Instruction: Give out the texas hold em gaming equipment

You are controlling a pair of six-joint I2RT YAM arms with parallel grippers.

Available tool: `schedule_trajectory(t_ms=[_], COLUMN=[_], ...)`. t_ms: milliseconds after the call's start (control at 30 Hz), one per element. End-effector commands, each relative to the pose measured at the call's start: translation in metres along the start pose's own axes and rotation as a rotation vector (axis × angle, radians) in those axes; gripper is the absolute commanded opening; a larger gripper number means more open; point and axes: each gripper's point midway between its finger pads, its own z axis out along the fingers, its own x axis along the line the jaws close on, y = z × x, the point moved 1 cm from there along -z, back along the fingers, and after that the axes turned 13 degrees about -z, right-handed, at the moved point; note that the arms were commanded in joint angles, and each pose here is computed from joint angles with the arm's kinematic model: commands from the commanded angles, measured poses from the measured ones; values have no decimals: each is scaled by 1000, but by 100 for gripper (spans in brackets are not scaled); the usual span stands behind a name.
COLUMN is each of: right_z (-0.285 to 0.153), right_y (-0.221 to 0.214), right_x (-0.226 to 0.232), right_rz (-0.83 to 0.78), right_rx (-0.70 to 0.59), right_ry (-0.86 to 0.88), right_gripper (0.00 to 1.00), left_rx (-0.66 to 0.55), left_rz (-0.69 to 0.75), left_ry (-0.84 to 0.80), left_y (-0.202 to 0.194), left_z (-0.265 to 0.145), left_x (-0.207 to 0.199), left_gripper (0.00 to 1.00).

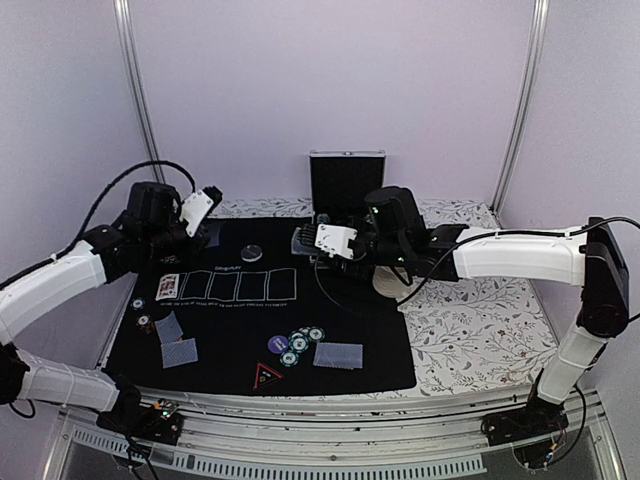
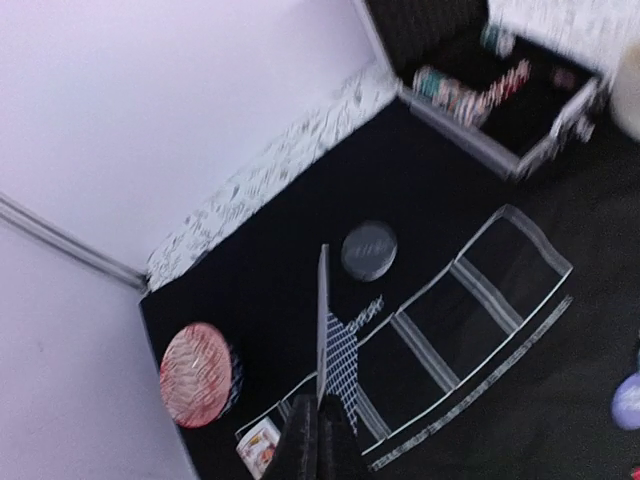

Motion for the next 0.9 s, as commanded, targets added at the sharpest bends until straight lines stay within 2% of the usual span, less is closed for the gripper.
schedule_trajectory(t_ms=[0, 233, 367, 467, 600, 700, 867], right_z=[-15, -18, -21, -25, -29, -31, -35], right_y=[11, 14, 13, 12, 11, 11, 9], right_x=[-12, -6, -2, -1, -1, 0, -1], right_rz=[6, -18, -19, -20, -19, -18, -11], right_rx=[-39, -76, -92, -99, -106, -107, -108], right_ry=[-33, -14, -7, -8, -14, -17, -27], right_gripper=[41, 41, 41, 41, 41, 41, 41], left_rx=[119, 143, 146, 169, 136, 201, 313], left_rz=[477, 638, 746, 783, 819, 849, 818], left_ry=[359, 320, 218, 216, 148, 85, -112], left_y=[-62, -92, -115, -124, -127, -151, -196], left_z=[19, 48, 68, 80, 90, 97, 98], left_x=[42, 63, 67, 77, 73, 70, 48], left_gripper=[0, 0, 0, 0, 0, 0, 0])
